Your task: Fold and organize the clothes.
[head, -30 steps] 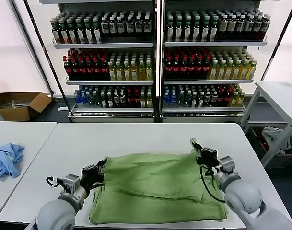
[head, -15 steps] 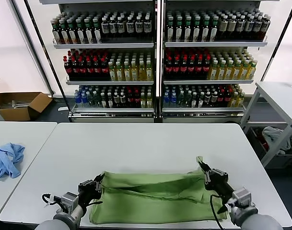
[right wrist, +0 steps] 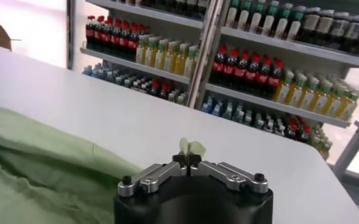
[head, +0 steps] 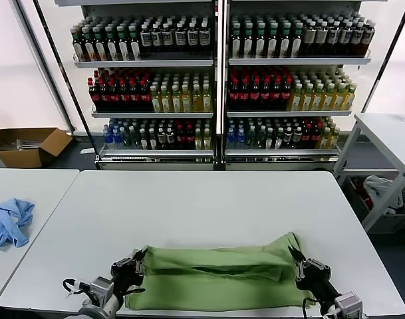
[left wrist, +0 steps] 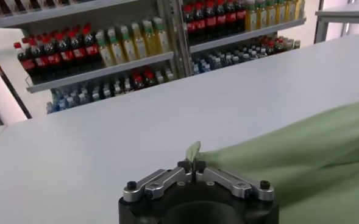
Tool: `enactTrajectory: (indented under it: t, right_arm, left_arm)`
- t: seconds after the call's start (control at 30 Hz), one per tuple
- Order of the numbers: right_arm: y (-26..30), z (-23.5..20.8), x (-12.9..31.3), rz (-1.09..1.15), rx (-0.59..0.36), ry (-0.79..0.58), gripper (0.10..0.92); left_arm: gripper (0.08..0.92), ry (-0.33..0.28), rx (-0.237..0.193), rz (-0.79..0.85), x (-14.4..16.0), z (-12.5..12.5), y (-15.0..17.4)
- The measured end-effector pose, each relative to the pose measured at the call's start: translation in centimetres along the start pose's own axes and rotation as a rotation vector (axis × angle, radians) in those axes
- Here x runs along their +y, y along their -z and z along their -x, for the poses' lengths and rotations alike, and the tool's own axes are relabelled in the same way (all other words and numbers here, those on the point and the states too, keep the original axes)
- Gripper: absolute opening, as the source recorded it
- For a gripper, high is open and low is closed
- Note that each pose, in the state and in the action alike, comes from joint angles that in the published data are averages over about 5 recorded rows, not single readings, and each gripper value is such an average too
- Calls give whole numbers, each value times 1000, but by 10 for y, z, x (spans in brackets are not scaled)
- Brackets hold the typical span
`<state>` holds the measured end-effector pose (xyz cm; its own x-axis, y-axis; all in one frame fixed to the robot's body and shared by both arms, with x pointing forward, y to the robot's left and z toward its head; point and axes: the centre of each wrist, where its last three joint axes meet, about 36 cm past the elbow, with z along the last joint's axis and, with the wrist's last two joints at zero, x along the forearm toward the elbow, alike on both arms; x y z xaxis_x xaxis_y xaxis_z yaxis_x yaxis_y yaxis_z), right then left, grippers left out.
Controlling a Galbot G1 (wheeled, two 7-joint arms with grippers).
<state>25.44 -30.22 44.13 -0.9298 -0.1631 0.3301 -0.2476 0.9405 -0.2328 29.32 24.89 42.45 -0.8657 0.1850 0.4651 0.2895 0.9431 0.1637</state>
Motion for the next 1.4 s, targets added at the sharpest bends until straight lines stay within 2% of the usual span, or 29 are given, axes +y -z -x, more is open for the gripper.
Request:
enactTrajectory:
  t: [0.43,0.67,0.9,1.1,1.4]
  right_arm:
    - [-28,19,-4,2,-38,-89,112]
    - [-41,25,4,32,-27,-151,123]
    - [-39,30,7,71,-33,-242,307]
    - [-23,33,4,107,-77,-290,480]
    - [1,21,-2,150,-148,-321,738]
  left_arm:
    - [85,9,18,20,-15,1,-20]
    - [111,23,3,37,-18,3,-24]
    - [297,42,-8,50,-17,1,-18]
    - [470,54,-12,58,-15,-6,-10]
    - [730,57,-35,-2,-23,-35,5]
